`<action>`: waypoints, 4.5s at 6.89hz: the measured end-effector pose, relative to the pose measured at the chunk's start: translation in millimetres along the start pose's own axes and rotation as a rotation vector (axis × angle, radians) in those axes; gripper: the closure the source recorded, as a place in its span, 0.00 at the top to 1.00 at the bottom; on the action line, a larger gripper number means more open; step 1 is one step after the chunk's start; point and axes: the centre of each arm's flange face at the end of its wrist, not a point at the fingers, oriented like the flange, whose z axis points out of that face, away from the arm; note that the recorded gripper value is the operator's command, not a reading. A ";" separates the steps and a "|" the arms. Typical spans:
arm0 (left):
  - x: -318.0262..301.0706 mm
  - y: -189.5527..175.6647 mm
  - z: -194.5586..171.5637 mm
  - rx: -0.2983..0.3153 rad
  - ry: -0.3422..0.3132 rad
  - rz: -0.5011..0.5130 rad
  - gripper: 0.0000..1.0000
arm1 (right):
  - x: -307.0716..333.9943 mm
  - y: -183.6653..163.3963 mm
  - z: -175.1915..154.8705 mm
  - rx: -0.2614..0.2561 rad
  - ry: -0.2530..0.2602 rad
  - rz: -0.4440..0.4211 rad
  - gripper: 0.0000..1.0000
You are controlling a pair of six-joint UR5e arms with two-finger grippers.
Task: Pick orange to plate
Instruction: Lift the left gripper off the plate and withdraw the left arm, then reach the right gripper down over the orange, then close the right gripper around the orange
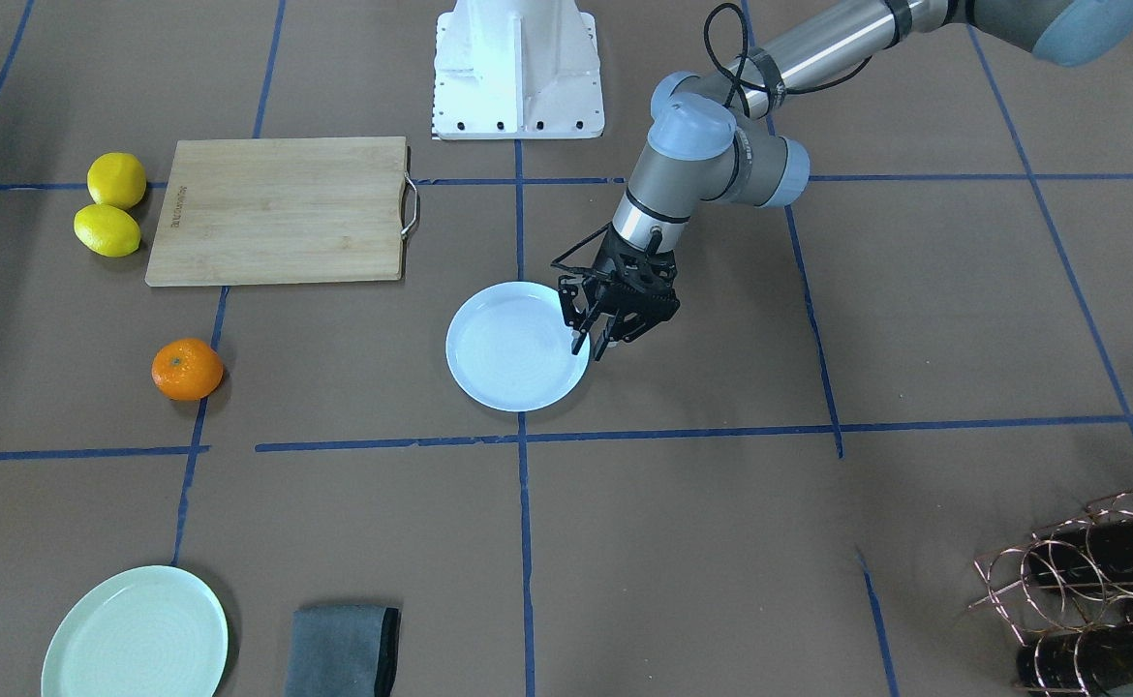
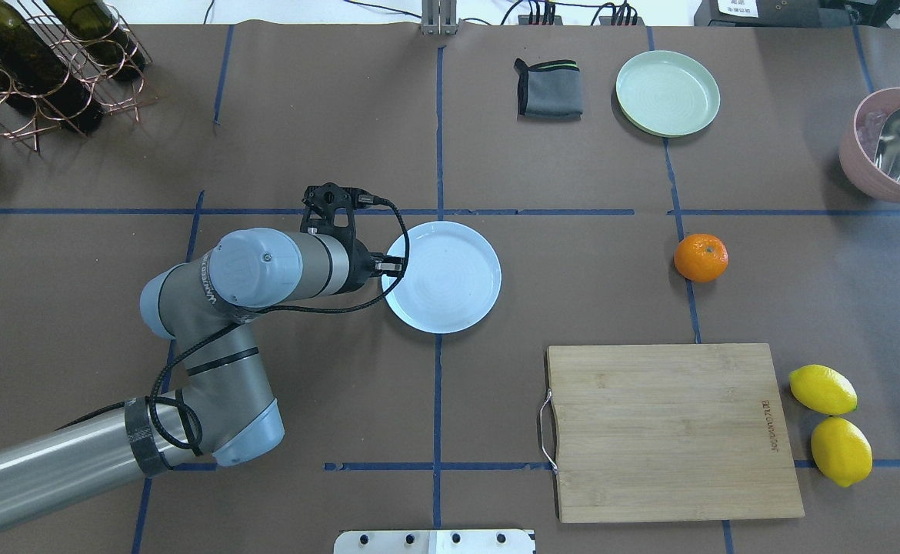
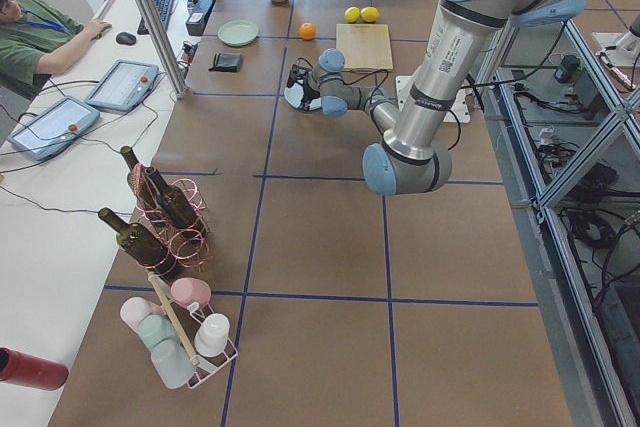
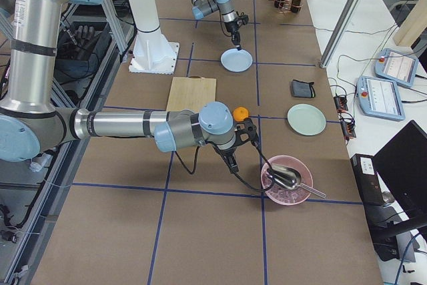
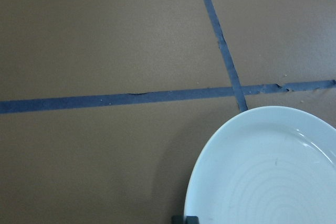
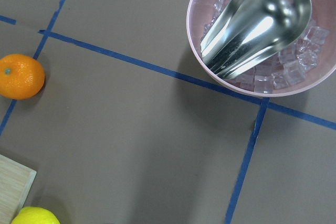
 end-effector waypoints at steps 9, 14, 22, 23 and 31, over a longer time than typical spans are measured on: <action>-472.8 -158.5 -352.6 -0.304 -0.279 0.188 1.00 | -110.0 -88.6 24.8 -0.010 -0.028 -0.027 1.00; -599.7 -47.7 -393.9 -0.409 -0.310 0.030 1.00 | -221.7 -139.0 100.1 -0.043 0.039 0.062 1.00; -601.0 -42.1 -395.3 -0.408 -0.308 0.029 1.00 | -315.3 -134.7 227.0 -0.061 0.211 0.056 1.00; -600.8 -42.2 -395.4 -0.408 -0.308 0.030 1.00 | -312.5 -134.5 235.3 -0.067 0.227 0.057 1.00; -598.6 -44.5 -395.5 -0.405 -0.308 0.035 1.00 | -311.0 -121.0 270.4 -0.098 0.287 0.038 1.00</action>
